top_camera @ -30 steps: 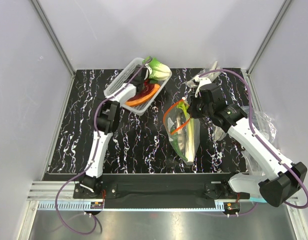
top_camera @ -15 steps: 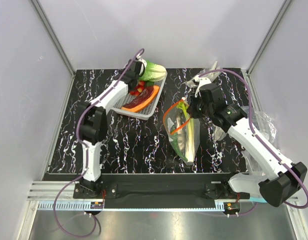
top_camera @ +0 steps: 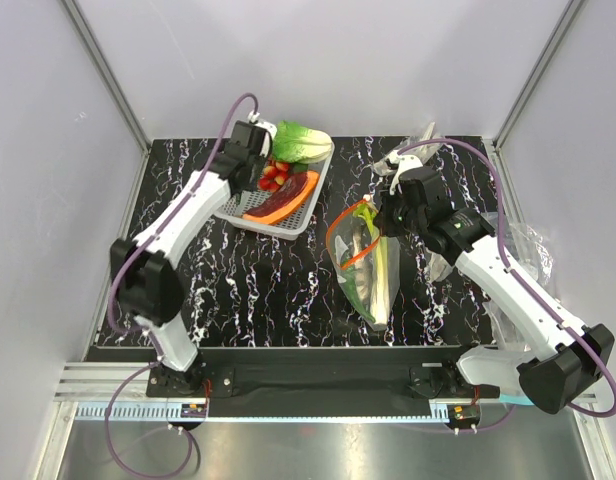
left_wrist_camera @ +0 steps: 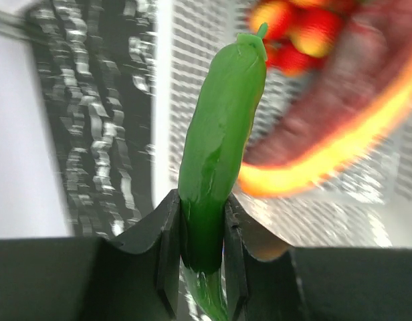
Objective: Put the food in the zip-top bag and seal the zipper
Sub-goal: Pick up the fake vegetable from the bin, then place the fake vegetable in the zipper food storage bag.
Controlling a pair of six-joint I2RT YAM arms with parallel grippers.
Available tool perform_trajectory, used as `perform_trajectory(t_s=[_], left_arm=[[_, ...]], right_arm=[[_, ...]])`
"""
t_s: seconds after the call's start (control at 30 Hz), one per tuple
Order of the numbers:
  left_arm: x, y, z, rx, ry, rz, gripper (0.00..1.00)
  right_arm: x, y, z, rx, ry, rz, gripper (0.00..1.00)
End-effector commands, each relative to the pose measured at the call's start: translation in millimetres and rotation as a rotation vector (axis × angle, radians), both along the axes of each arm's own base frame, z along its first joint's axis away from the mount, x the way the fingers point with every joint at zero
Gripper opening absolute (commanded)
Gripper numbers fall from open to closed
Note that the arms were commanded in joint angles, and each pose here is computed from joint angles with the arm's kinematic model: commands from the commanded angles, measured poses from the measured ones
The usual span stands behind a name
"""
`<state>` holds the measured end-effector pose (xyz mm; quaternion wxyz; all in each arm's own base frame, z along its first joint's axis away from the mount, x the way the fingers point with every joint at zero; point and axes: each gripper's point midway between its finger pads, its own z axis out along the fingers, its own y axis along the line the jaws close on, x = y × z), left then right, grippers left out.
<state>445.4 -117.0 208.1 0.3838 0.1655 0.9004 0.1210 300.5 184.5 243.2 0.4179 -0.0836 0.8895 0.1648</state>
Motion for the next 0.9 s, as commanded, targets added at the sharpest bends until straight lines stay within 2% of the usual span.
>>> perform_trajectory(t_s=[0.0, 0.03, 0.1, 0.13, 0.23, 0.33, 0.47, 0.6, 0.77, 0.87], left_arm=[[-38.5, -34.4, 40.2, -0.284, -0.043, -0.114, 0.04], [-52.1, -46.3, 57.4, -0.377, -0.065, -0.167, 0.05], [-66.2, -59.2, 53.5, -0.469, -0.061, -0.211, 0.07], [-81.7, -72.3, 66.4, -0.547, -0.069, -0.293, 0.08], [-111.3, -87.8, 77.1, -0.629, -0.047, -0.419, 0.11], [-130.8, -92.7, 80.3, -0.591, -0.050, -0.478, 0.11], [-156.8, -127.1, 85.3, -0.557, -0.011, -0.665, 0.11], [-182.6, -150.3, 73.8, -0.397, 0.041, -0.845, 0.19], [-177.7, -157.4, 73.8, -0.316, 0.034, -0.887, 0.23], [-187.5, -165.6, 74.6, -0.256, 0.026, -1.036, 0.25]], right_arm=[[0.4, -1.0, 19.4, 0.033, -0.058, -0.001, 0.00], [0.1, -1.2, 20.1, 0.034, -0.060, -0.001, 0.00], [-1.1, -1.1, 21.3, 0.042, -0.063, -0.001, 0.00], [-1.4, -0.8, 22.2, 0.048, -0.065, -0.001, 0.00], [-2.5, 1.0, 20.1, 0.051, -0.058, 0.009, 0.00], [-3.8, -0.5, 16.2, 0.031, -0.048, 0.018, 0.00], [-4.2, 1.7, 15.6, 0.027, -0.041, 0.034, 0.00], [-4.4, 4.6, 19.0, 0.037, -0.046, 0.049, 0.00], [-7.1, 4.7, 21.9, 0.045, -0.045, 0.053, 0.00], [-8.4, 4.0, 21.5, 0.045, -0.043, 0.052, 0.00]])
